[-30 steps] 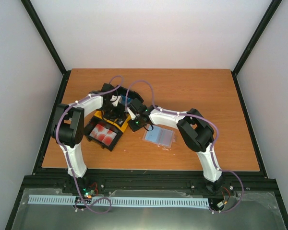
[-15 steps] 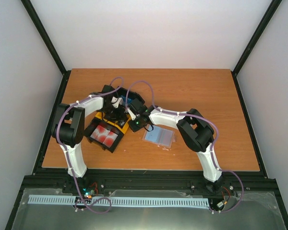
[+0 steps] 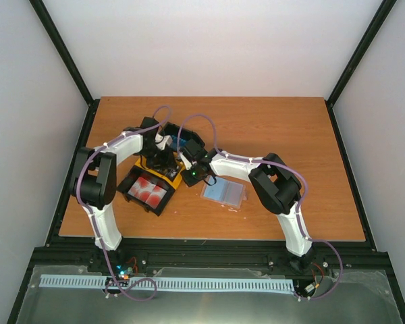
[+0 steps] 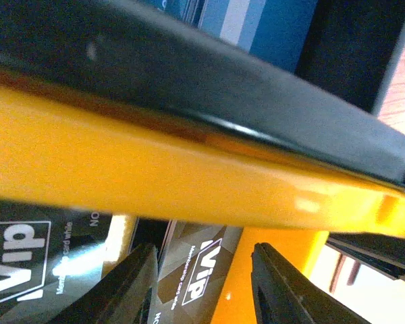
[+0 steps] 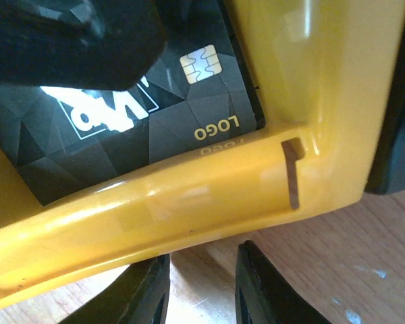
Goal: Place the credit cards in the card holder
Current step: Pick up the credit card from the storage box.
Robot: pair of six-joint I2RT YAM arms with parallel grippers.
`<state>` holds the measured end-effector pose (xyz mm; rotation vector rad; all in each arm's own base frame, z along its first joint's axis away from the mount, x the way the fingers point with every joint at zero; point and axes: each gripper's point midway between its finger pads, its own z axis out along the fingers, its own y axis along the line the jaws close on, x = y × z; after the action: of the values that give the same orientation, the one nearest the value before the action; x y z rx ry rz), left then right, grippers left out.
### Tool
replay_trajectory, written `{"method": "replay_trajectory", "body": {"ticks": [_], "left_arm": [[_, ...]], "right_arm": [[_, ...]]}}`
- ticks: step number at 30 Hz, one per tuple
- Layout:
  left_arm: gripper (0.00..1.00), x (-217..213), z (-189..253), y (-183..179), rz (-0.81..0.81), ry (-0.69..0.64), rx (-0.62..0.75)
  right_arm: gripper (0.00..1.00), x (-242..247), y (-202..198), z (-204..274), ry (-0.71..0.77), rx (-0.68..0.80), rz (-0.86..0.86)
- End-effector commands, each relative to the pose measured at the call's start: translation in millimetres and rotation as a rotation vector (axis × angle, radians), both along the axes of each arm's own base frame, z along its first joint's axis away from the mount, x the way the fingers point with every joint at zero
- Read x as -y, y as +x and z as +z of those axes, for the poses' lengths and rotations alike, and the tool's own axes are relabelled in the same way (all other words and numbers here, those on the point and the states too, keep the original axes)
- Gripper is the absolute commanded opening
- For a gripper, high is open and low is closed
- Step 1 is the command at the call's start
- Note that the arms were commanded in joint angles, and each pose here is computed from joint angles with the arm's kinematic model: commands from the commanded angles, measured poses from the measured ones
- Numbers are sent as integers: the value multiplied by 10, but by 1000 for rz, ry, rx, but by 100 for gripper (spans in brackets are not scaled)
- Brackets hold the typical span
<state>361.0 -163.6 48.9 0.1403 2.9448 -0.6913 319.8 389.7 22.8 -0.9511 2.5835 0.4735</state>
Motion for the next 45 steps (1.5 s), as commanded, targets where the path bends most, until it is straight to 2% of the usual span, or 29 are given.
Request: {"method": "replay_trajectory", "body": {"ticks": [1,8,23,33,45], "left_arm": [[39,267,288,-167,-49,-144,-40],[38,312,428,-240,-23,-183,-90],[26,240,194,-312,-1,-137,-128],[29,165,65,-349,-1,-89,-129],[15,76,287,-178,-17,-18,-43]], "right_arm": [[29,-31,-13,10,8,13,-1],[29,-30,0,19,8,17,-7],[28,2,37,54,11,36,-39],[27,65,88,81,34,27,-81],[27,126,138,130,44,34,-111]]}}
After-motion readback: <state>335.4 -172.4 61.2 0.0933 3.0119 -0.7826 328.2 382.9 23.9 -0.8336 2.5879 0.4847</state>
